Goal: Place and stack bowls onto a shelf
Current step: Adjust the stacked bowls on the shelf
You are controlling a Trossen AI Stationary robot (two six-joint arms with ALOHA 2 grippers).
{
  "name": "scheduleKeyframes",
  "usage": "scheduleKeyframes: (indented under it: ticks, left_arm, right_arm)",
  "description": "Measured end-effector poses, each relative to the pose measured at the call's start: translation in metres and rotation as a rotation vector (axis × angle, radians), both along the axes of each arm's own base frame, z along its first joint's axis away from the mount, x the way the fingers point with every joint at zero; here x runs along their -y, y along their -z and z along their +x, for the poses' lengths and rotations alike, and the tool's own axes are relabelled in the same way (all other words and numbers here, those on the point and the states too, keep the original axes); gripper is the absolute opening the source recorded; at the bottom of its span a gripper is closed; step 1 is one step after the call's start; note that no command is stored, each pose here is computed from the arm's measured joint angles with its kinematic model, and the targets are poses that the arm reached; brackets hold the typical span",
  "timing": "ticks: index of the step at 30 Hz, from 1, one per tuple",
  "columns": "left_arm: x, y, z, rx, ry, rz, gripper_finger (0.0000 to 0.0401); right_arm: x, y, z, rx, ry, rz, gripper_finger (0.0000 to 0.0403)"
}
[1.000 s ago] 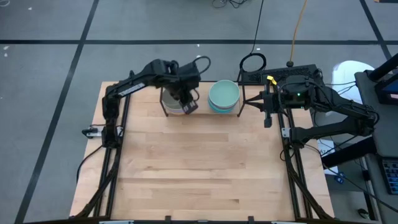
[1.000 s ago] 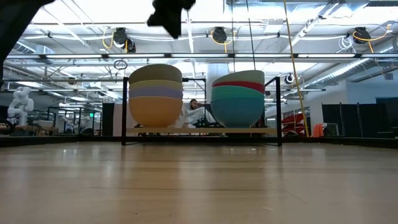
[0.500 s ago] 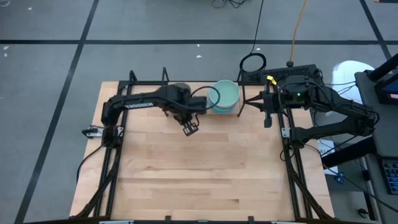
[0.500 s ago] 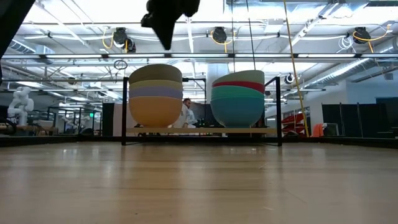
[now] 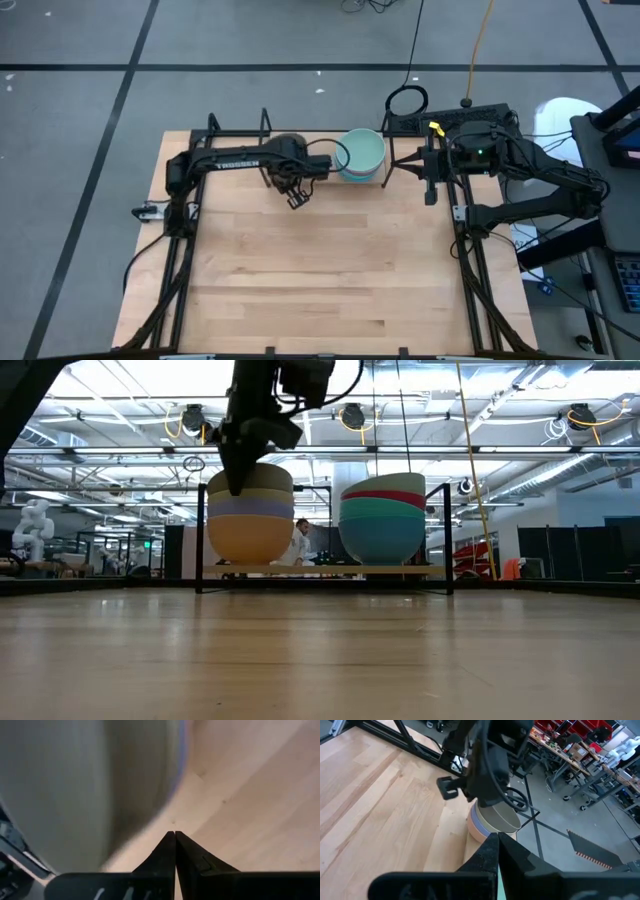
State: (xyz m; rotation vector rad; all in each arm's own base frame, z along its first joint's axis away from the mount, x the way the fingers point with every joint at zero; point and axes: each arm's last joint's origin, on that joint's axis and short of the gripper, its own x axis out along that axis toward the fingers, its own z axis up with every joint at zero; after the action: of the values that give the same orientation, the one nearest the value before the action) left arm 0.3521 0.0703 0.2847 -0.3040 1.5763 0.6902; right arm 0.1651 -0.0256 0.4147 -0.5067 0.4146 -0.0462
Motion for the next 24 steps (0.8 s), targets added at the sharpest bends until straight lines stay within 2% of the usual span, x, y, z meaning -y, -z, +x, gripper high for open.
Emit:
scheduleKeyframes:
  ticks: [14,21,24]
  left_arm:
    - [-0.035,0.0,0.0,0.056,0.029,0.018,0.0003]
    - [-0.031,-0.002,-0.002,0.048,0.035,0.014,0.0003]
    - [-0.019,-0.015,-0.007,0.071,0.032,0.014,0.0002]
  right_arm:
    - [0.0,0.0,0.0,0.0,0.0,0.0,0.0]
    - [0.0,0.0,0.0,0.0,0.0,0.0,0.0]
    - [0.0,0.0,-0.001,0.0,0.001,0.003,0.0]
